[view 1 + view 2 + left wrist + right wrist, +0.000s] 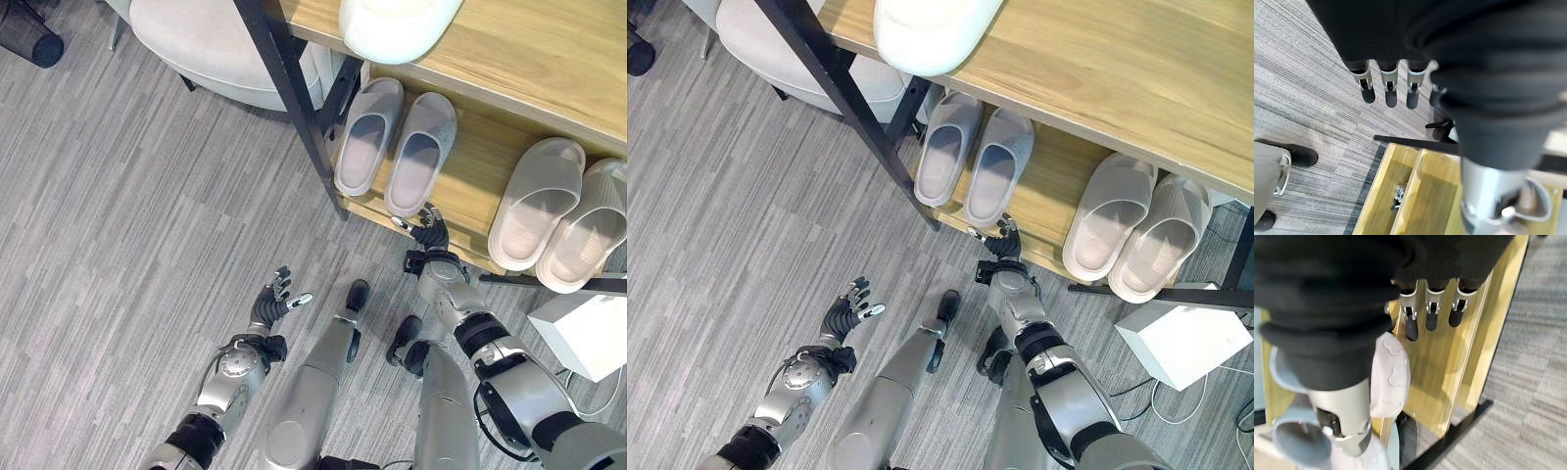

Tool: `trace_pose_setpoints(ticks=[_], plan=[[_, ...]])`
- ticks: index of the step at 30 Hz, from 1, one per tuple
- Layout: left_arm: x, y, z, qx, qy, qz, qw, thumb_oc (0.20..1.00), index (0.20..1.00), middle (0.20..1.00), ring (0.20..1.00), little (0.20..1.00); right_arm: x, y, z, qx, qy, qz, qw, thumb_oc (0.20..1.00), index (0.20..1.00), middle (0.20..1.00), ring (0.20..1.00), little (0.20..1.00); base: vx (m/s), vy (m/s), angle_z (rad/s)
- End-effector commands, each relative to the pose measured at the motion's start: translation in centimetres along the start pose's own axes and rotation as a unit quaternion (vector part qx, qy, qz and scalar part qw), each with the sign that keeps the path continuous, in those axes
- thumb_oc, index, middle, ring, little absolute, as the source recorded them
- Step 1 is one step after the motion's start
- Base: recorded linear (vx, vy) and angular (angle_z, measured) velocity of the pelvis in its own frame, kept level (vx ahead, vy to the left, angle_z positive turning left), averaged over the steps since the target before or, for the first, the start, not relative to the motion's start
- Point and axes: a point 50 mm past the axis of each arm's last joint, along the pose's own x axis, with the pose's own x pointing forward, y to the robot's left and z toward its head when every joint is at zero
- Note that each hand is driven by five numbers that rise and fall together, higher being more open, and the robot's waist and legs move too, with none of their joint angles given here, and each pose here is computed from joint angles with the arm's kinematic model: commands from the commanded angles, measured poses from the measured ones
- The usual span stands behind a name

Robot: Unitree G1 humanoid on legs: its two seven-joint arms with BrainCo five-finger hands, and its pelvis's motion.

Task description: Arrange the slippers neatly on the shoe rack.

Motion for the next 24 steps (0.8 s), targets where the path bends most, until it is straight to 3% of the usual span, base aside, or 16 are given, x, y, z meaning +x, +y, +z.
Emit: trace_pose_setpoints(ticks=[1,5,11,17,21,24], plan=[[-0.1,-0.2,1.1,0.007,-0.028,-0.033,0.999,1.0,1.0,1.0,1.0,1.0,0.0,1.4,7.2,0.028,-0.139,0.092,0.986,1.0,1.0,1.0,1.0,1.0,-0.01,-0.083,-0.01],[-0.5,0.2,0.5,0.009,-0.016,-0.037,0.999,1.0,1.0,1.0,1.0,1.0,0.1,-0.7,5.8,0.012,-0.124,0.077,0.989,1.0,1.0,1.0,1.0,1.0,-0.01,-0.057,-0.06],[-1.1,0.7,-0.5,-0.003,0.005,-0.023,1.0,1.0,1.0,1.0,1.0,1.0,-2.2,-2.4,-1.3,0.008,-0.034,0.069,0.997,1.0,1.0,1.0,1.0,1.0,0.05,-0.058,-0.13],[-2.2,2.2,-1.5,0.002,0.028,0.005,1.0,1.0,1.0,1.0,1.0,1.0,-6.3,-5.3,-8.0,-0.034,0.062,0.066,0.995,1.0,1.0,1.0,1.0,1.0,0.06,-0.065,-0.09],[-2.7,3.0,-1.8,0.009,0.033,0.021,0.999,1.0,1.0,1.0,1.0,1.0,-8.5,-6.5,-9.8,-0.054,0.082,0.076,0.992,1.0,1.0,1.0,1.0,1.0,0.04,-0.041,-0.23],[-3.4,3.4,-2.2,0.051,0.045,0.004,0.998,1.0,1.0,1.0,1.0,1.0,-12.2,-8.1,-11.7,-0.115,0.107,0.11,0.981,1.0,1.0,1.0,1.0,1.0,0.01,-0.042,-0.27]])
